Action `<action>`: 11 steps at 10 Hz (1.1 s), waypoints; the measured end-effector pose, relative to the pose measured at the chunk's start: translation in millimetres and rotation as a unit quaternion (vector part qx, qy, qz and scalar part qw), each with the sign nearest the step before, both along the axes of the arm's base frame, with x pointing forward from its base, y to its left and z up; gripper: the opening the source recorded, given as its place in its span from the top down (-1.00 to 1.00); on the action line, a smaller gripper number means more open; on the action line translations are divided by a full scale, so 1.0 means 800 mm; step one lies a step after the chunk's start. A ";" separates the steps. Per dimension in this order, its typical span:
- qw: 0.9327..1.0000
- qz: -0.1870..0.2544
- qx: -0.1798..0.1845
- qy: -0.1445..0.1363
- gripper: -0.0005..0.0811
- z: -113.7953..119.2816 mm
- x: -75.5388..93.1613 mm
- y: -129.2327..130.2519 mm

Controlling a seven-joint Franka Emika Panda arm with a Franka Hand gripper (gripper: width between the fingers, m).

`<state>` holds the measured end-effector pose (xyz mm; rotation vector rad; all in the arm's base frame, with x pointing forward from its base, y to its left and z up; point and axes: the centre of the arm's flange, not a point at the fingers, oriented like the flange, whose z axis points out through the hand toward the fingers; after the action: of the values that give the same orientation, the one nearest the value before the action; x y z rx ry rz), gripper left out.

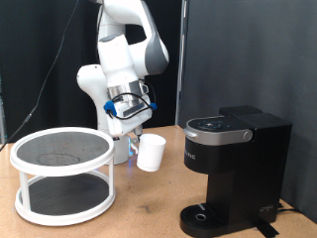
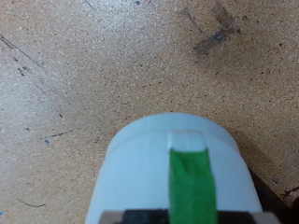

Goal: Make a cup of coffee with the keurig machine

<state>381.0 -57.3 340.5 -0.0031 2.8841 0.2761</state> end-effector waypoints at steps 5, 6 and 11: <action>1.000 0.000 0.008 -0.002 0.97 -0.006 0.002 0.004; 1.000 -0.002 0.008 0.002 0.97 -0.008 0.002 0.005; 1.000 0.009 -0.021 0.021 0.97 -0.049 0.012 0.018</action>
<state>390.3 -43.0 301.3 -0.0299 2.9330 0.2200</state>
